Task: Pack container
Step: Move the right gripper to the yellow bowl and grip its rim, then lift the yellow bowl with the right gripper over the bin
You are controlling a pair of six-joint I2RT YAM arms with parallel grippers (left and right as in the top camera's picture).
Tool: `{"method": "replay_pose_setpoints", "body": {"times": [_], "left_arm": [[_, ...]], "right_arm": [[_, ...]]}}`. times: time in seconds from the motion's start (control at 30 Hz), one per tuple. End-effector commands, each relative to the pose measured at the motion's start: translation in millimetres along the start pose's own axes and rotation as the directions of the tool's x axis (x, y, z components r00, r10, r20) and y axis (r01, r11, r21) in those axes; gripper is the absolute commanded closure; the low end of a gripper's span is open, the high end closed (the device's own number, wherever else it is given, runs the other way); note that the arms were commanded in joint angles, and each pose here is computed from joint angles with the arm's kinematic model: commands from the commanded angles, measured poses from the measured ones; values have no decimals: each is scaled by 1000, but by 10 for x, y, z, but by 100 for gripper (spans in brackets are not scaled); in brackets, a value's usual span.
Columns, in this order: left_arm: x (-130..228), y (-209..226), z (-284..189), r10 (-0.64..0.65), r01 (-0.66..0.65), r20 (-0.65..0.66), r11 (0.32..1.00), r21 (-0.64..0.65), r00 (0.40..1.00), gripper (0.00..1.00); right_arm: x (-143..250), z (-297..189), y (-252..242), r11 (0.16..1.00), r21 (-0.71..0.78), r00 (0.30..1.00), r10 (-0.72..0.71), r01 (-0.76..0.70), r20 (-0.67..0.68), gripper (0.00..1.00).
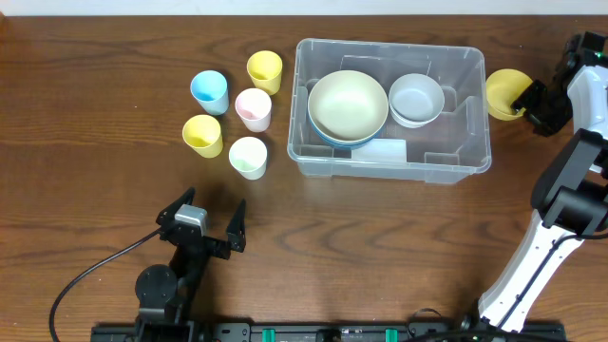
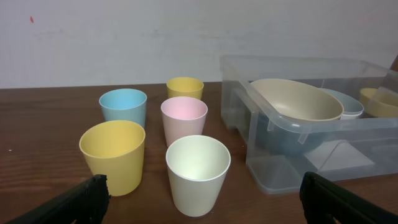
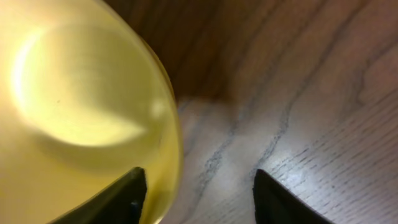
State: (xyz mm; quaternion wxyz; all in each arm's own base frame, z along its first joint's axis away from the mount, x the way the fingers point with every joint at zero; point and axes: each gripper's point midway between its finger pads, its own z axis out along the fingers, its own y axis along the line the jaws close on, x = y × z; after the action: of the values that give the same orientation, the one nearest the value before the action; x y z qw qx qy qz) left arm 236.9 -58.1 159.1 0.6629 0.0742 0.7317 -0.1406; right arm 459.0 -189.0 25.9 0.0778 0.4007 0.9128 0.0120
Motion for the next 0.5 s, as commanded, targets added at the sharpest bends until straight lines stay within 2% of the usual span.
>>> {"method": "replay_pose_setpoints", "body": {"times": [0.0, 0.17, 0.33, 0.47], "left_arm": [[158, 0, 8, 2, -2, -45, 1000, 8, 999, 2], [158, 0, 8, 3, -2, -45, 1000, 8, 999, 2], [158, 0, 8, 2, -2, -45, 1000, 8, 999, 2], [158, 0, 8, 2, -2, -45, 1000, 8, 999, 2]], "right_arm": [[-20, 1, -148, 999, 28, 999, 38, -38, -1, 63], [4, -6, -307, 996, 50, 997, 78, -76, -27, 97], [-19, -82, -532, 991, 60, 991, 127, -124, -48, 99], [-237, -558, -631, 987, -8, 987, 164, -163, 5, 99]]}}
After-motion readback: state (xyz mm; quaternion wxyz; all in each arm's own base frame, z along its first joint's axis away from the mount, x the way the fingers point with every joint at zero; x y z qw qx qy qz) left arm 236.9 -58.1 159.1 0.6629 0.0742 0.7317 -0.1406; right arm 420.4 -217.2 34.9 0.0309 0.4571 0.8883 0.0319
